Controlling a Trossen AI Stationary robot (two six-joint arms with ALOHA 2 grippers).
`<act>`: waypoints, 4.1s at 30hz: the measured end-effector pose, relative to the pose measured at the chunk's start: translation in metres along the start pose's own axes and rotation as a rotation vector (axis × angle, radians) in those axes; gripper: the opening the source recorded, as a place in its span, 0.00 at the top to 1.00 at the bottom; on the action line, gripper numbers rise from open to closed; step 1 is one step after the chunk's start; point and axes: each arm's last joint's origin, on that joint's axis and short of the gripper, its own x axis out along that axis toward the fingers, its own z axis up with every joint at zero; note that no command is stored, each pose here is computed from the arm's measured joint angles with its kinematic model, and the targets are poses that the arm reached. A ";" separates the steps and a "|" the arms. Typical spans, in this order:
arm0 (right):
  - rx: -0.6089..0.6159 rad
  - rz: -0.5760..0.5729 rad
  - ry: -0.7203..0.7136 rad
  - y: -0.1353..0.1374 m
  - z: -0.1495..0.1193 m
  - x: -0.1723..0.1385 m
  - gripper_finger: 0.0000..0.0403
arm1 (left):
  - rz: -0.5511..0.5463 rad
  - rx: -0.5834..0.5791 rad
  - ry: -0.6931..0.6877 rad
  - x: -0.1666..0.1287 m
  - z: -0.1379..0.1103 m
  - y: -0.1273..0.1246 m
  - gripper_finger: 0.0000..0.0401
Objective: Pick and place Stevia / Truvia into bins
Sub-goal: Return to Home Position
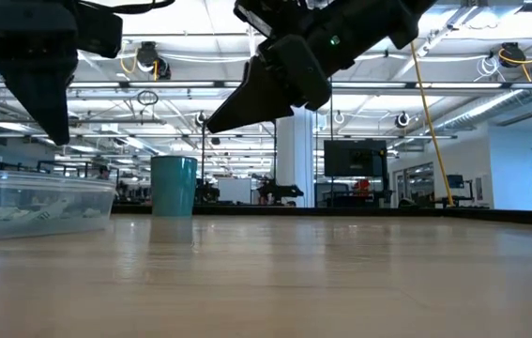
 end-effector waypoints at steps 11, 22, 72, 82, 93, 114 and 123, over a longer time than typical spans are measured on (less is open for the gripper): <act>-0.059 -0.220 0.102 -0.011 0.023 -0.067 0.65 | 0.040 0.025 -0.104 -0.019 0.011 0.026 0.67; 0.258 -0.209 -0.007 -0.014 -0.047 -0.176 0.65 | 0.021 0.008 -0.595 -0.081 -0.008 0.094 0.68; 0.404 0.047 -0.527 0.000 -0.188 -0.230 0.65 | -0.447 -0.105 -1.049 0.049 -0.065 0.126 0.68; 0.407 0.048 -0.527 0.000 -0.188 -0.230 0.65 | -0.447 -0.104 -1.049 0.049 -0.065 0.126 0.68; 0.407 0.049 -0.527 0.000 -0.188 -0.230 0.65 | -0.447 -0.103 -1.049 0.049 -0.065 0.126 0.68; 0.407 0.049 -0.527 0.000 -0.188 -0.230 0.65 | -0.447 -0.103 -1.049 0.049 -0.065 0.126 0.68; 0.407 0.049 -0.527 0.000 -0.188 -0.230 0.65 | -0.448 -0.103 -1.049 0.049 -0.065 0.126 0.68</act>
